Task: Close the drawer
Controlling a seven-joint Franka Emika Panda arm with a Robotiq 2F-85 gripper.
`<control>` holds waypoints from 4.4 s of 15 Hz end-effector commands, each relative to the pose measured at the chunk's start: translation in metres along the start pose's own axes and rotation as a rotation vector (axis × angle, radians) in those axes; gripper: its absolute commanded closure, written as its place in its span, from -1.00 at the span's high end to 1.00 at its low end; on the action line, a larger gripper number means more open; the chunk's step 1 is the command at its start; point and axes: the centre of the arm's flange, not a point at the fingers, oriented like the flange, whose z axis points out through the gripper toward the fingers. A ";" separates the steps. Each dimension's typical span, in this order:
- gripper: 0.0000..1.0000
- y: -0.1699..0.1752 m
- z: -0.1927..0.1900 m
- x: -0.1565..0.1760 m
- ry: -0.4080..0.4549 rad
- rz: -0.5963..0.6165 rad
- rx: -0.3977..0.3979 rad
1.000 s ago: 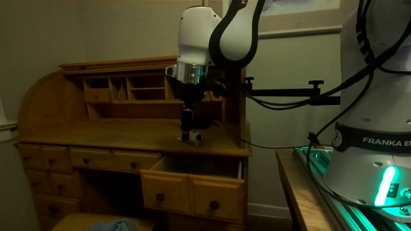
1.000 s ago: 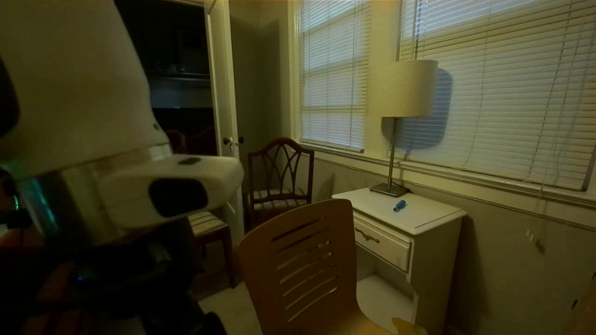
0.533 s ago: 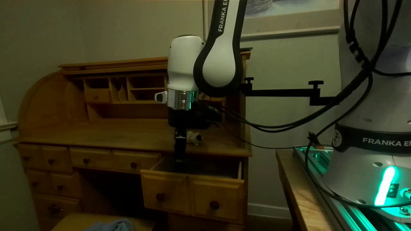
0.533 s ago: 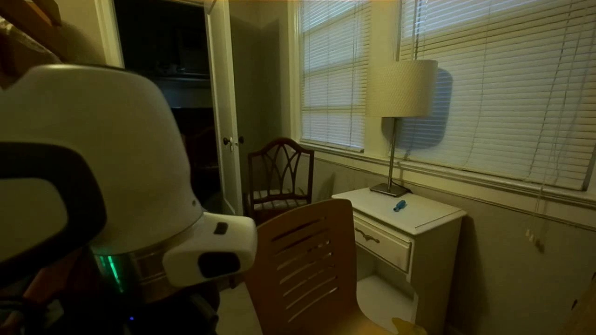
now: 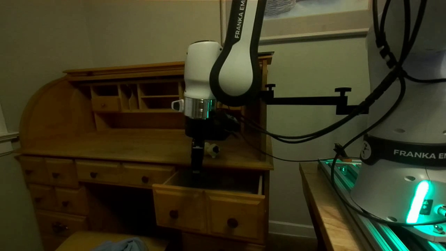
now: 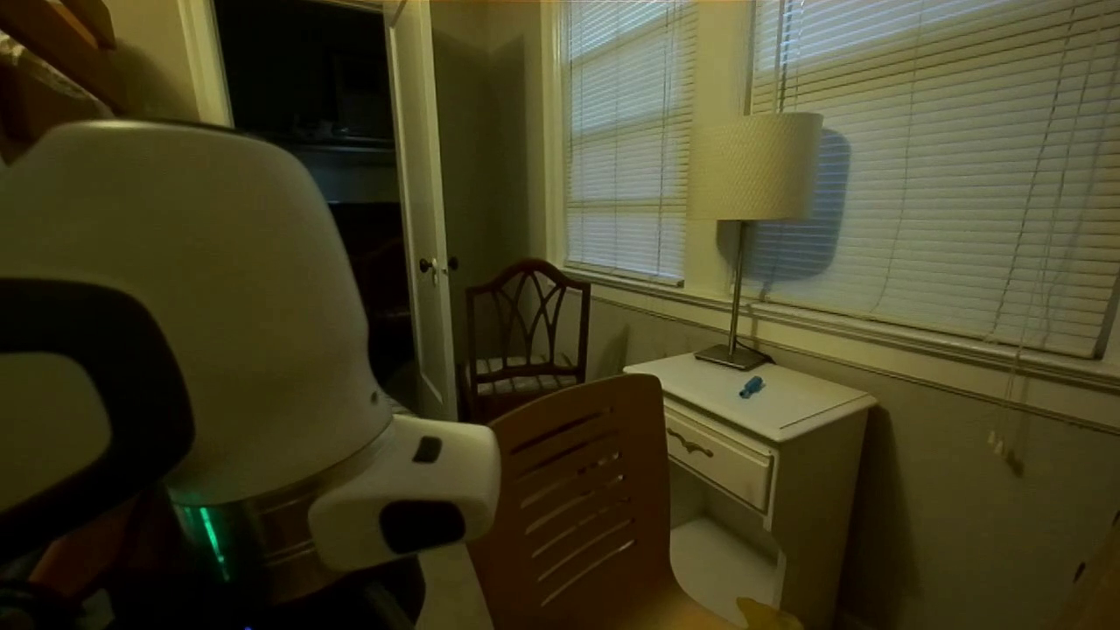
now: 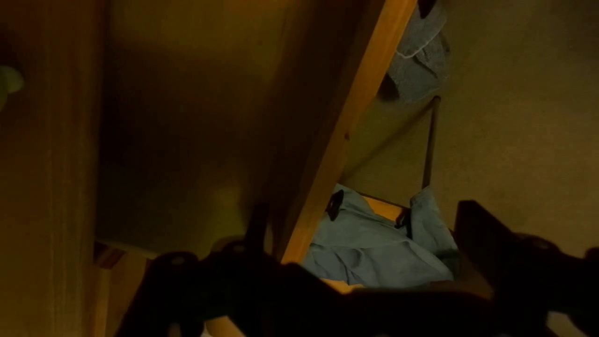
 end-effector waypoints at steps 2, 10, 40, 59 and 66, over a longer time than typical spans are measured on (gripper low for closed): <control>1.00 -0.001 0.015 0.001 -0.007 0.039 0.016; 1.00 -0.013 0.047 -0.002 -0.083 0.121 -0.016; 1.00 -0.017 0.080 -0.014 -0.245 0.078 -0.354; 1.00 0.028 0.061 -0.041 -0.337 0.167 -0.489; 1.00 0.035 0.044 -0.040 -0.347 0.168 -0.540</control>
